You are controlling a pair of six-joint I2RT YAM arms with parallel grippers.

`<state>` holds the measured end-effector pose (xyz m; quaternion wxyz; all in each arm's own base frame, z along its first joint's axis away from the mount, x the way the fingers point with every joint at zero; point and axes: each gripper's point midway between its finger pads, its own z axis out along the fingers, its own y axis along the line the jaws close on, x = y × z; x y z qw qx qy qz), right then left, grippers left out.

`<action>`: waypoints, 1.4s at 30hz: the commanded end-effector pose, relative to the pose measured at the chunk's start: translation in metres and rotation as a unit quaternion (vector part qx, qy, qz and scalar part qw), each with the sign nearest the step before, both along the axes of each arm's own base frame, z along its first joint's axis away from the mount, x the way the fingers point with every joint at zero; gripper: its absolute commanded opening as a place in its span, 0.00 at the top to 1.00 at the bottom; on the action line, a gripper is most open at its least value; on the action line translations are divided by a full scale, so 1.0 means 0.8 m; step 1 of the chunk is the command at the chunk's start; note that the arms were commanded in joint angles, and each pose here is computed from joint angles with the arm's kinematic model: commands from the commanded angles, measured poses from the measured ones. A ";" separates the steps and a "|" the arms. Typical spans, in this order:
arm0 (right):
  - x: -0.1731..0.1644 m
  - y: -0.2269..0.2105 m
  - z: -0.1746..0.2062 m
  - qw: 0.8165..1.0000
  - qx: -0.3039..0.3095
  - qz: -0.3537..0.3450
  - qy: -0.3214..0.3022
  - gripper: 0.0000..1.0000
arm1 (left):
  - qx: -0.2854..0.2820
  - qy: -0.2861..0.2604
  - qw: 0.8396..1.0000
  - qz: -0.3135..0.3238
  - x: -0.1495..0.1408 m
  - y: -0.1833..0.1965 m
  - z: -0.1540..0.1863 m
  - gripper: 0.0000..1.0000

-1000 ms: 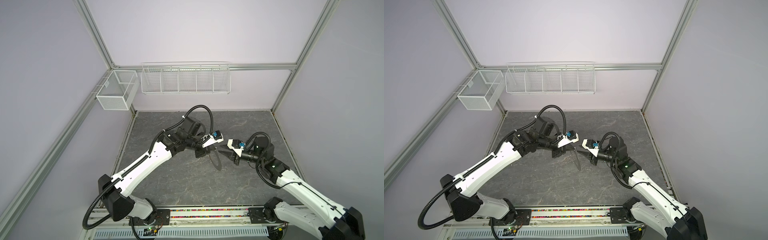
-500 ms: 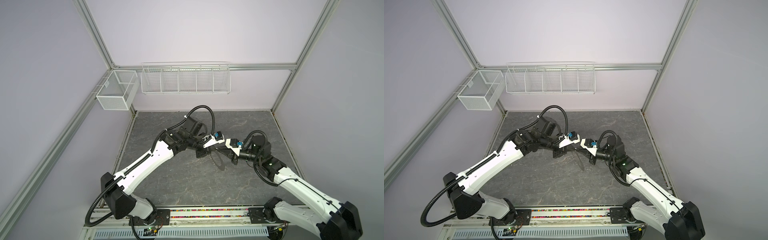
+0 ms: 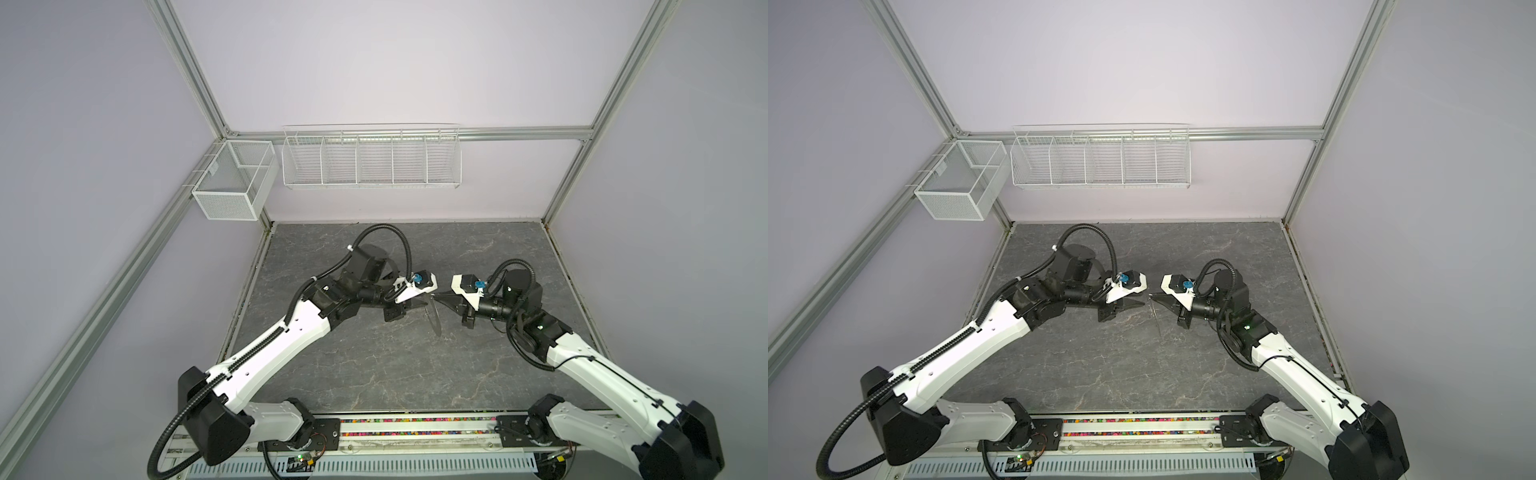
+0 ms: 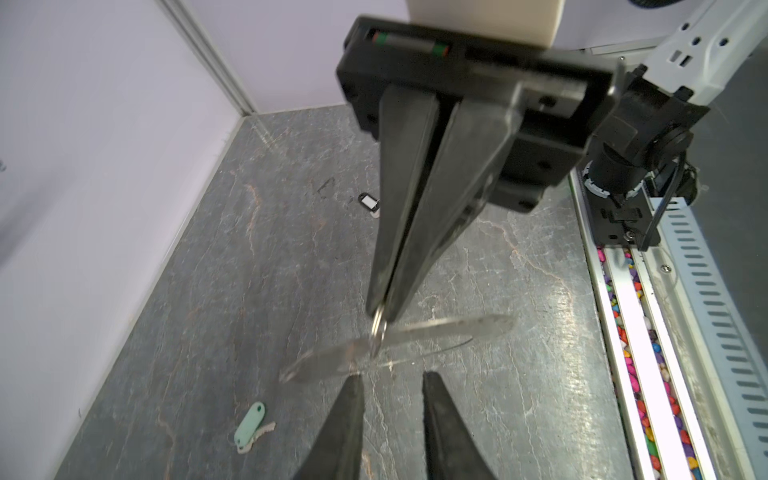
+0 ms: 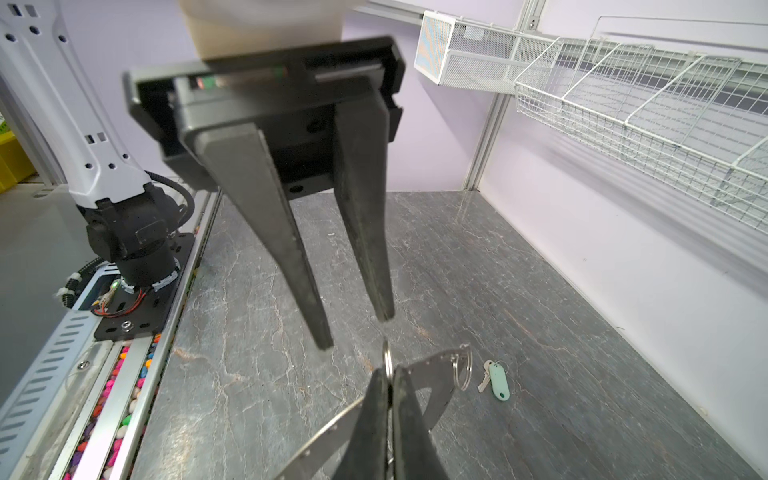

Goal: Attach keys to a key ring
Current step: Pick up the keyring from the center of the table.

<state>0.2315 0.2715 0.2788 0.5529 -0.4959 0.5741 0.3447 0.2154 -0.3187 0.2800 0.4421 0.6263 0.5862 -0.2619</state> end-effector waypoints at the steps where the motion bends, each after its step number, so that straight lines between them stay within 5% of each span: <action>1: 0.000 0.000 0.021 0.999 0.033 0.005 -0.009 0.93 | -0.114 -0.060 0.991 -0.018 0.002 0.004 0.030 0.78; 9: -0.005 0.003 0.036 0.999 0.050 0.018 -0.009 0.93 | -0.229 -0.074 0.970 -0.031 -0.006 0.007 0.039 0.79; 15: -0.011 0.001 0.043 0.998 0.055 0.024 -0.011 0.93 | -0.260 -0.058 0.962 -0.065 -0.014 -0.001 0.042 0.82; 42: -0.026 0.001 0.044 0.997 0.053 0.049 -0.018 0.93 | -0.255 -0.022 0.964 -0.071 -0.005 -0.014 0.029 0.81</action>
